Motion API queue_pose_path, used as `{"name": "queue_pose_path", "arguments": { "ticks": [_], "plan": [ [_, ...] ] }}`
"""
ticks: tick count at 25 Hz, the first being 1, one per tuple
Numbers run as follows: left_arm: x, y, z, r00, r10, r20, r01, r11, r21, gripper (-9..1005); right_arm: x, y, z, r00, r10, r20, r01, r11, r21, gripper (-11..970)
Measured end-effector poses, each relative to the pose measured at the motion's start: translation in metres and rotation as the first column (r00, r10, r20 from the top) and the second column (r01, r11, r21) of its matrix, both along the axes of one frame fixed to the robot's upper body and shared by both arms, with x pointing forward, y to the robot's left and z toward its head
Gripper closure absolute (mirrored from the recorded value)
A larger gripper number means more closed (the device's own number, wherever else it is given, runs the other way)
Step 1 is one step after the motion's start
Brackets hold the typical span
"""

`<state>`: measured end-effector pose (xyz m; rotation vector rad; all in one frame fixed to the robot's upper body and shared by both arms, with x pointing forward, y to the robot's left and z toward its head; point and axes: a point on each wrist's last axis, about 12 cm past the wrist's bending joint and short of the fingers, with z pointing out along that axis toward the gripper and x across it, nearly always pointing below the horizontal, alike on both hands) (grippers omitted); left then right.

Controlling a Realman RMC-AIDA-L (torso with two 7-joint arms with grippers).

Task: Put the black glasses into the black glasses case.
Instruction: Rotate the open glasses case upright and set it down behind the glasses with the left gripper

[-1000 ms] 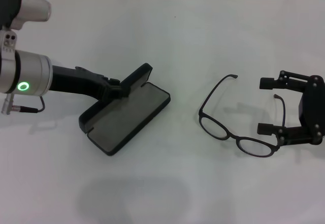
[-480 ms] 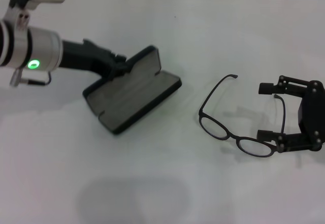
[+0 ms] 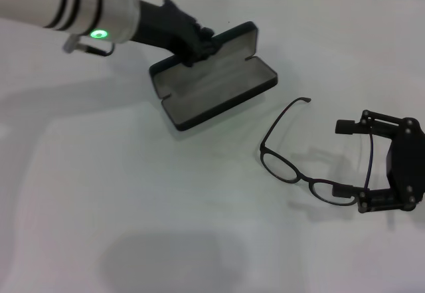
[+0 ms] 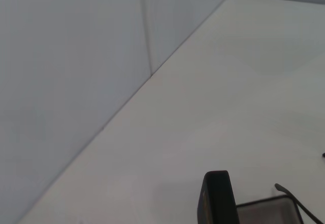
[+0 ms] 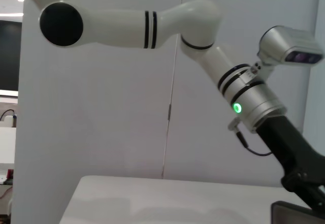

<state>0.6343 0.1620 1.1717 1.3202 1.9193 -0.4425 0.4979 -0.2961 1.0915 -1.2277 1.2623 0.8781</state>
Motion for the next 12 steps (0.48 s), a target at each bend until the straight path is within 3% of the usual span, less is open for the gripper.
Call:
{"name": "queue_pose_path", "arguments": {
  "ticks": [7,12],
  "plan": [
    [-0.002,-0.041,-0.009,0.973,-0.158,0.166,0.133,0.979,0.155,790,-0.007,0.003,-0.006,1.000,-0.002,0.023,0.002,1.000,0.005,89],
    [-0.005,-0.052,-0.010,0.955,-0.224,0.196,0.184,0.962,0.204,785,-0.013,0.002,-0.010,0.999,-0.016,0.028,0.016,1.000,0.011,88]
  ]
}}
